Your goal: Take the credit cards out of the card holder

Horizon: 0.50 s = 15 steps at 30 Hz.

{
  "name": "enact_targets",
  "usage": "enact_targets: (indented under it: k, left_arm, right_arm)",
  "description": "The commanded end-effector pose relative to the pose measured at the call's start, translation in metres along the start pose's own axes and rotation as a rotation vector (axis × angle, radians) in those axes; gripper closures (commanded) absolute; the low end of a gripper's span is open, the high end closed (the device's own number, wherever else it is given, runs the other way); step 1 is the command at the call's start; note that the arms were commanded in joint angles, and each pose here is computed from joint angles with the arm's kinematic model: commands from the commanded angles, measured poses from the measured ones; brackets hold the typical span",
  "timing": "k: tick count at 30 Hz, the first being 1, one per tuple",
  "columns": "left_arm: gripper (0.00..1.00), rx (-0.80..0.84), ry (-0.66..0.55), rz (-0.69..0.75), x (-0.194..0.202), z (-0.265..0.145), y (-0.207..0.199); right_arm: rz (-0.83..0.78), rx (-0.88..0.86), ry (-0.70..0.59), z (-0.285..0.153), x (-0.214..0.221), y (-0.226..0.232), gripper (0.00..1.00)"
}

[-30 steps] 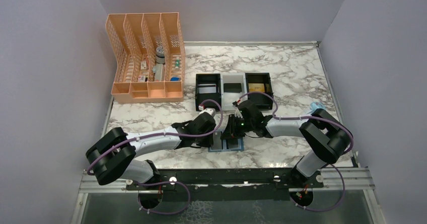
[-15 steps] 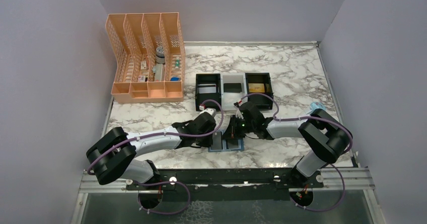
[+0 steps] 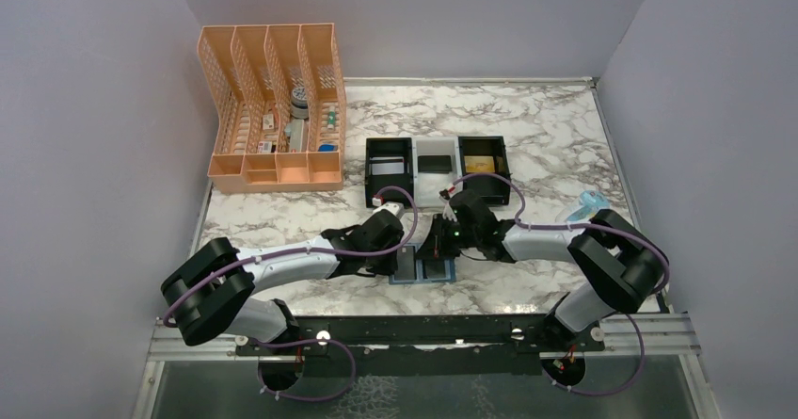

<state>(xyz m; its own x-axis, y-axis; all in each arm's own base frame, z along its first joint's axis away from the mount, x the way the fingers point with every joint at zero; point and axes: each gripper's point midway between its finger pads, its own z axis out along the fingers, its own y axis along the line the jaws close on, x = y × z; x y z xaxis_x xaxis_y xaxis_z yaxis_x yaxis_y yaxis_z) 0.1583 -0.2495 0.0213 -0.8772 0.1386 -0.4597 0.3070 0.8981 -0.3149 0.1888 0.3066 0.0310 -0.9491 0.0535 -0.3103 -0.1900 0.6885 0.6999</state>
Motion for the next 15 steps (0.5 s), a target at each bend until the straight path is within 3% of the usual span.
enact_targets:
  k: [1, 9, 15]
  left_arm:
    - [0.83, -0.043, 0.026, 0.02, 0.007, 0.001, 0.009]
    - [0.86, -0.038, 0.027, 0.024, 0.007, 0.001, 0.008]
    - [0.87, -0.029, 0.031, 0.024, 0.007, 0.001, 0.007]
  right_arm:
    - [-0.017, 0.035, -0.012, -0.003, 0.0, -0.005, 0.99]
    - [-0.037, 0.05, 0.026, 0.004, 0.004, -0.009, 0.84]
    - [-0.069, 0.098, 0.058, 0.009, 0.008, -0.021, 0.81]
